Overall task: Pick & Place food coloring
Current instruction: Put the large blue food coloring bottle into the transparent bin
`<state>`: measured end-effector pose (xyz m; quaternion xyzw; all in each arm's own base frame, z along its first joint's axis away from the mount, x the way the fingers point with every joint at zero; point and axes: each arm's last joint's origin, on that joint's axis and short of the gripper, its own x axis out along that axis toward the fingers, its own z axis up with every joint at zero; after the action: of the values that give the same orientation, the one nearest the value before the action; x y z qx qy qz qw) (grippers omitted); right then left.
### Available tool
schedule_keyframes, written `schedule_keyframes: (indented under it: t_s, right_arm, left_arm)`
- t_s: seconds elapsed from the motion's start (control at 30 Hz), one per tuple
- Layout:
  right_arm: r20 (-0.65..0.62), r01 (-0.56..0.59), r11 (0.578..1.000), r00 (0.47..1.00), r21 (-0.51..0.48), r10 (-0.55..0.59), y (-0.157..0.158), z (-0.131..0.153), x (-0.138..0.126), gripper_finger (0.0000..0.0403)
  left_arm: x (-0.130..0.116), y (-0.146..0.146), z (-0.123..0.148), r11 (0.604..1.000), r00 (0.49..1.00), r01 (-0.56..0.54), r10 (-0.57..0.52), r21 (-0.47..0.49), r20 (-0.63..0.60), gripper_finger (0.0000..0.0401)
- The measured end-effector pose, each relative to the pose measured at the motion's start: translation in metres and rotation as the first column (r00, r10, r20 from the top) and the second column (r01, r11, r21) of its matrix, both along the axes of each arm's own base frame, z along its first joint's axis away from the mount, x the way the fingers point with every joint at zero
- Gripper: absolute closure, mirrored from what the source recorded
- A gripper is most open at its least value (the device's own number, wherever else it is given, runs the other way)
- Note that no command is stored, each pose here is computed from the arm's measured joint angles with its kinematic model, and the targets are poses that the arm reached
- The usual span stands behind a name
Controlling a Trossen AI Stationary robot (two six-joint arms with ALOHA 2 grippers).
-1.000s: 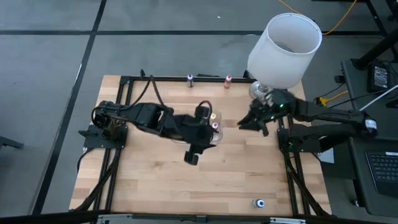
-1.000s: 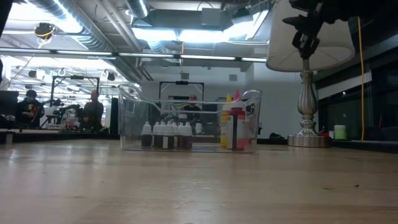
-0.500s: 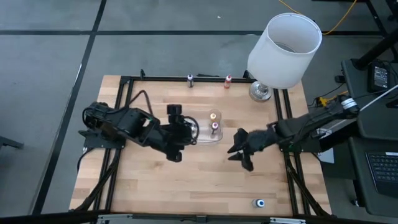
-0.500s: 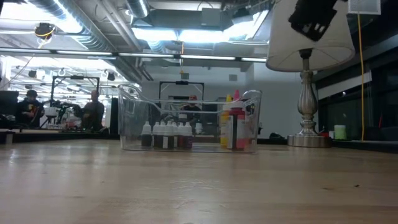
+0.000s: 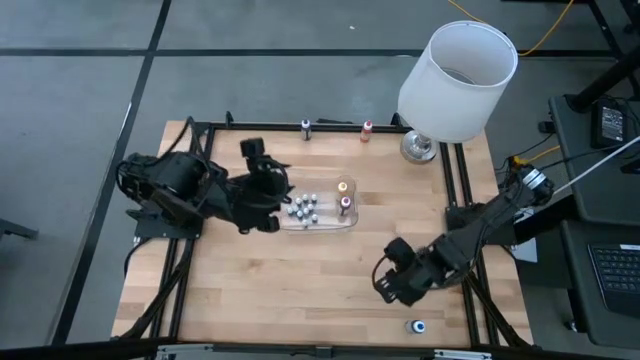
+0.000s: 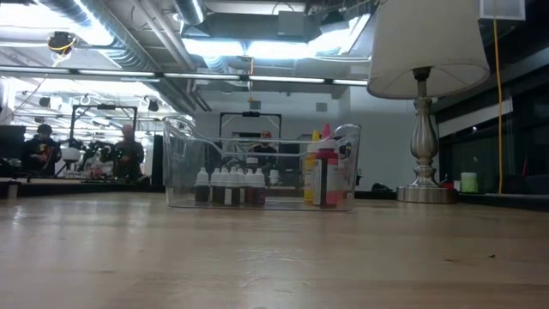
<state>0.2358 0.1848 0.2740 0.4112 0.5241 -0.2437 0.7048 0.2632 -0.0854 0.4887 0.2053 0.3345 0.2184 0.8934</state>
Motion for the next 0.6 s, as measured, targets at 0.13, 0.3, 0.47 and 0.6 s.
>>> schedule_keyframes:
  t_s: [0.13,0.3,0.47,0.6]
  right_arm:
    - [-0.111,0.174,0.982,0.98,0.077,-0.165,0.019,-0.012,-0.008,0.031]
    - [-0.21,0.253,0.953,0.954,0.168,-0.216,0.043,-0.016,-0.024,0.0325]
    - [-0.23,0.244,0.942,0.954,0.23,-0.191,0.054,-0.004,-0.029,0.0342]
    - [-0.221,0.206,0.954,0.962,0.216,-0.158,0.054,-0.001,-0.03,0.0356]
  left_arm:
    - [-0.008,0.011,0.005,0.999,0.999,-0.04,0.04,0.029,0.003,0.0201]
    - [-0.016,0.022,0.009,0.997,0.997,-0.078,0.078,0.026,0.005,0.0201]
    - [-0.019,0.027,0.008,0.995,0.995,-0.1,0.1,0.029,-0.016,0.0201]
    - [-0.019,0.027,0.007,0.994,0.995,-0.101,0.101,0.028,-0.015,0.0201]
